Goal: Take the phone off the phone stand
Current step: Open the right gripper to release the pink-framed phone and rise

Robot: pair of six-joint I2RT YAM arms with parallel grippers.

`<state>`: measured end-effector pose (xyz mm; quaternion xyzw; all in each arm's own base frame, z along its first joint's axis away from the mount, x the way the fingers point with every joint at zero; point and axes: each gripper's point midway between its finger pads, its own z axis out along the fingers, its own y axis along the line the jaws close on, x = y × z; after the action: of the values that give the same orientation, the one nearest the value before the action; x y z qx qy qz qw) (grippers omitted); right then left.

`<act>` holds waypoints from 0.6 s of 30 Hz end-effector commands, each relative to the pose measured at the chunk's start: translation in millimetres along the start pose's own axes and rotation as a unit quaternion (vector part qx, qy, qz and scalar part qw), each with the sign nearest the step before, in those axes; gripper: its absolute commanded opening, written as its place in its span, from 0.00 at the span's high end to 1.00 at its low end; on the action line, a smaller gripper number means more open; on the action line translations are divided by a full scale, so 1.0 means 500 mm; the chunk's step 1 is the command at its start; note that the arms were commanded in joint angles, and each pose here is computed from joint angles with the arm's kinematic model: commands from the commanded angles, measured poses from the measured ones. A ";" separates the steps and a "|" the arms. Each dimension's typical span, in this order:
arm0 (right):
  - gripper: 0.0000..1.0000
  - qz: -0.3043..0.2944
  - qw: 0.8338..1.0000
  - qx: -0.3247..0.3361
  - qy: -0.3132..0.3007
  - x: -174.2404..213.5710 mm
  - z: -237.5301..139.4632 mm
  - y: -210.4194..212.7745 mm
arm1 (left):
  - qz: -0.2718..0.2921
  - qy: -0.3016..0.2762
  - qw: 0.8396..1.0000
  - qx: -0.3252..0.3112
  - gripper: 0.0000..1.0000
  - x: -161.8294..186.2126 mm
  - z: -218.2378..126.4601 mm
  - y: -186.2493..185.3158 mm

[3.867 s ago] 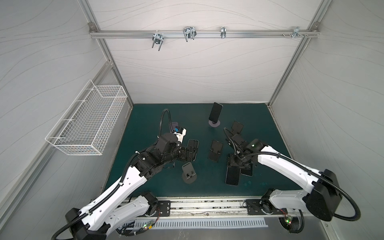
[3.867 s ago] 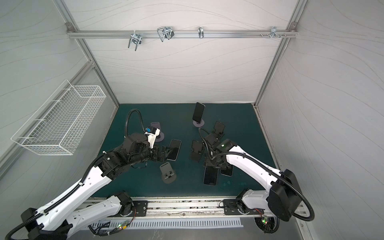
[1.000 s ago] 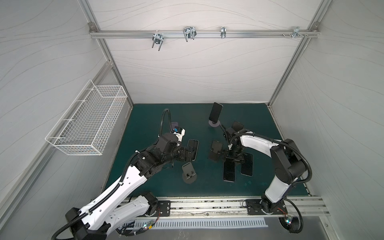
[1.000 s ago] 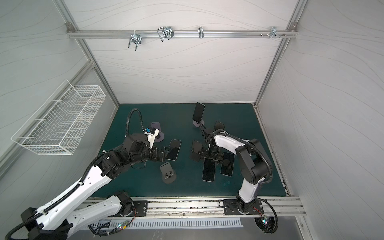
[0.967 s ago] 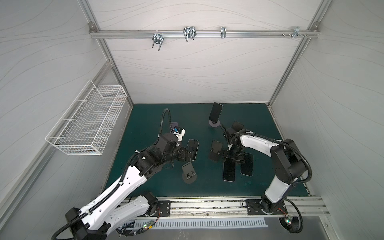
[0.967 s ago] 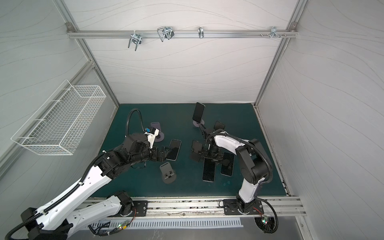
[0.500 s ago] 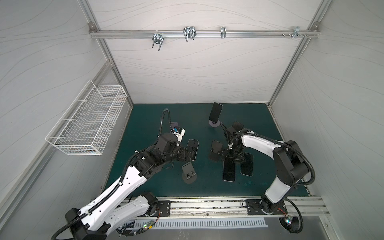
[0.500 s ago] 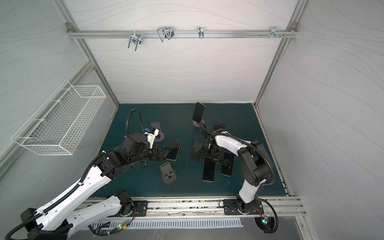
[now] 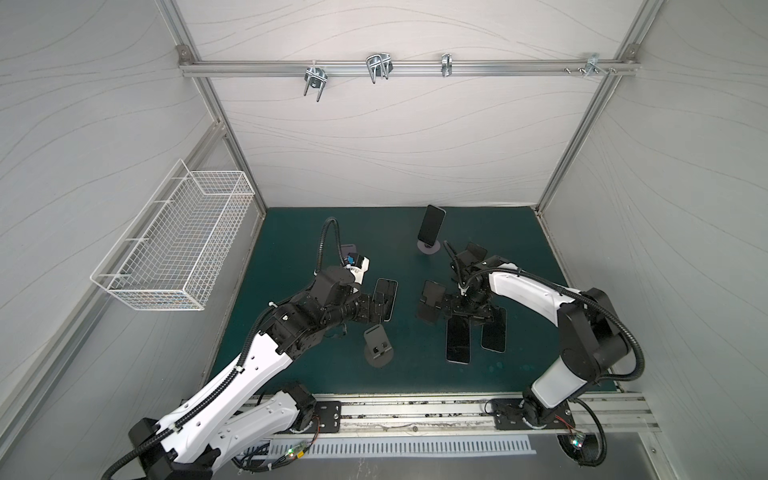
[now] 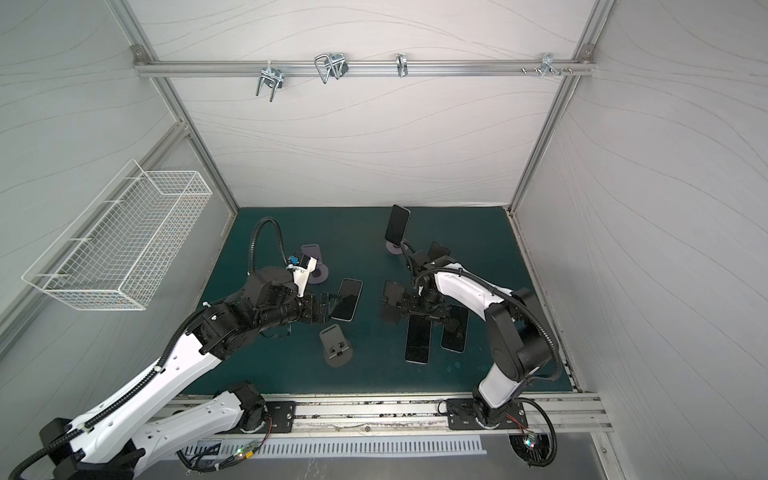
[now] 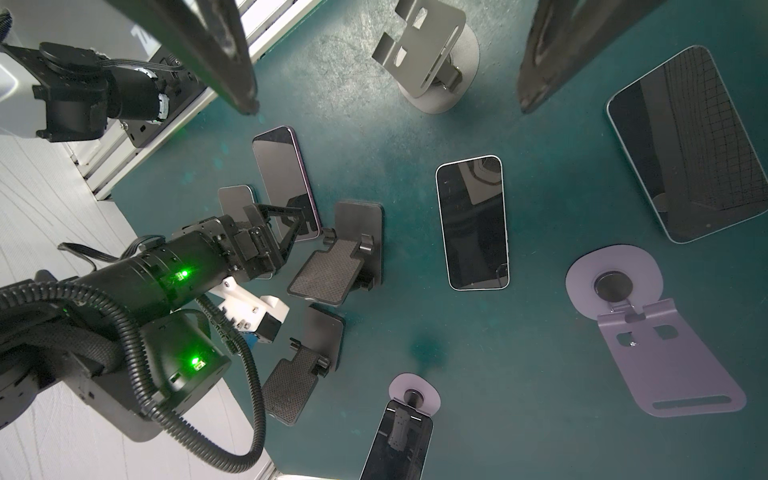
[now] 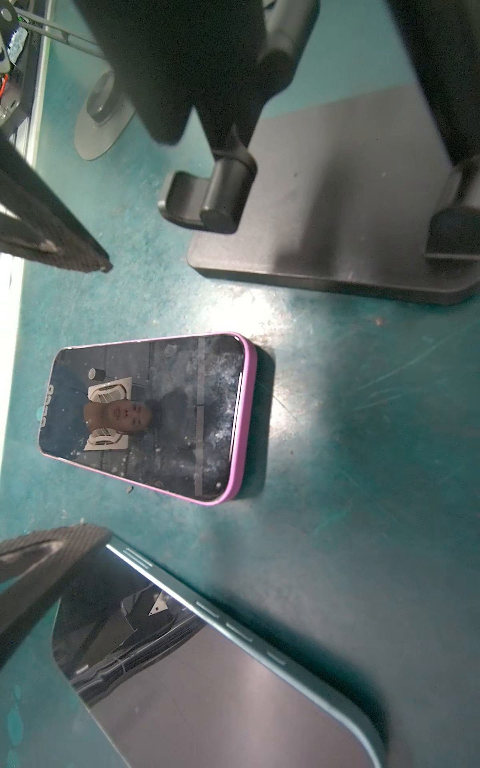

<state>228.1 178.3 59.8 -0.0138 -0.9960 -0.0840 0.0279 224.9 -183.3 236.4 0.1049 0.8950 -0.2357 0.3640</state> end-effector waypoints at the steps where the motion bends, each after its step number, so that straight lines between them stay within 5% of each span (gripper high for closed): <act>1: 0.07 0.001 1.000 0.004 -0.005 0.007 -0.023 -0.008 | 0.002 -0.025 1.000 0.008 0.02 -0.029 -0.009 -0.013; 18: 0.14 -0.017 1.000 0.000 -0.024 0.019 -0.056 -0.014 | -0.001 -0.014 1.000 0.006 0.02 -0.035 -0.007 -0.018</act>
<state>227.2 176.3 80.0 -0.0042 -0.9954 -0.0961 0.0015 226.9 -184.9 230.3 0.1051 0.9001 -0.2300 0.3547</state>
